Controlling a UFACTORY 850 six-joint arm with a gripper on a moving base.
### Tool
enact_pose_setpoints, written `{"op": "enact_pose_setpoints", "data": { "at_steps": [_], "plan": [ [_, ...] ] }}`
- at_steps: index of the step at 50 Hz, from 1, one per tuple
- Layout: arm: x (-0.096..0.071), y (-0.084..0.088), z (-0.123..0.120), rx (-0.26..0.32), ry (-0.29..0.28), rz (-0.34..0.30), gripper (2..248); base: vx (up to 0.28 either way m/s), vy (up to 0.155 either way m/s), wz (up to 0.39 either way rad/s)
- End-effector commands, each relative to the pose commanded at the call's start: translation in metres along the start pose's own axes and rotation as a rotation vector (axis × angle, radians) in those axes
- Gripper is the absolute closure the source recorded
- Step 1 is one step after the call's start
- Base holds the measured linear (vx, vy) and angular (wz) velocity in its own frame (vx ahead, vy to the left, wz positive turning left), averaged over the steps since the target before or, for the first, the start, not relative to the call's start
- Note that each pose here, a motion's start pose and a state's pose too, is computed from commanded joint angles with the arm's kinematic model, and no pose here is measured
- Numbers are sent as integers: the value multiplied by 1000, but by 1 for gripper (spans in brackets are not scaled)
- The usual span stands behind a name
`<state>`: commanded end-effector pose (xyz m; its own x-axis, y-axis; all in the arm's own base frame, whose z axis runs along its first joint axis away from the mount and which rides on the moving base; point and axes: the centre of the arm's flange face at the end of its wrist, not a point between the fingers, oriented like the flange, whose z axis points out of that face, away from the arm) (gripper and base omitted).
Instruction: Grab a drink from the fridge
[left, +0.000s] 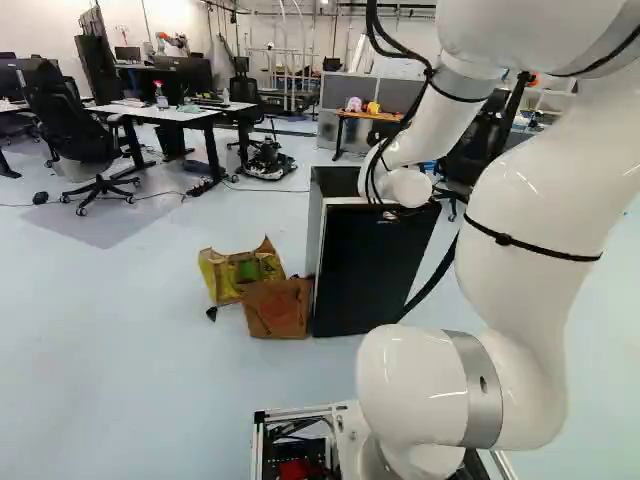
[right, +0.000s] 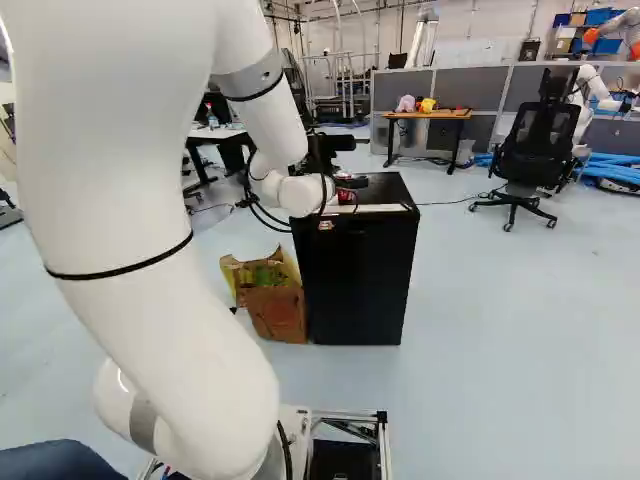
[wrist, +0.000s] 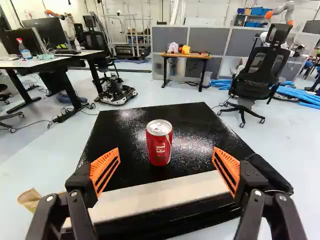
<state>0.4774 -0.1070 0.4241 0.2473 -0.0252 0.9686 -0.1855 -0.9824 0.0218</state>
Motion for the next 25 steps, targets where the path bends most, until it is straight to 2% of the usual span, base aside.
{"op": "enact_pose_setpoints", "data": {
  "at_steps": [12, 25],
  "plan": [
    [-6, -3, 11, 7, 29, -1, 3, 0, 0, 0],
    [-15, -7, 25, 15, 30, -1, 3, 0, 0, 0]
  ]
}}
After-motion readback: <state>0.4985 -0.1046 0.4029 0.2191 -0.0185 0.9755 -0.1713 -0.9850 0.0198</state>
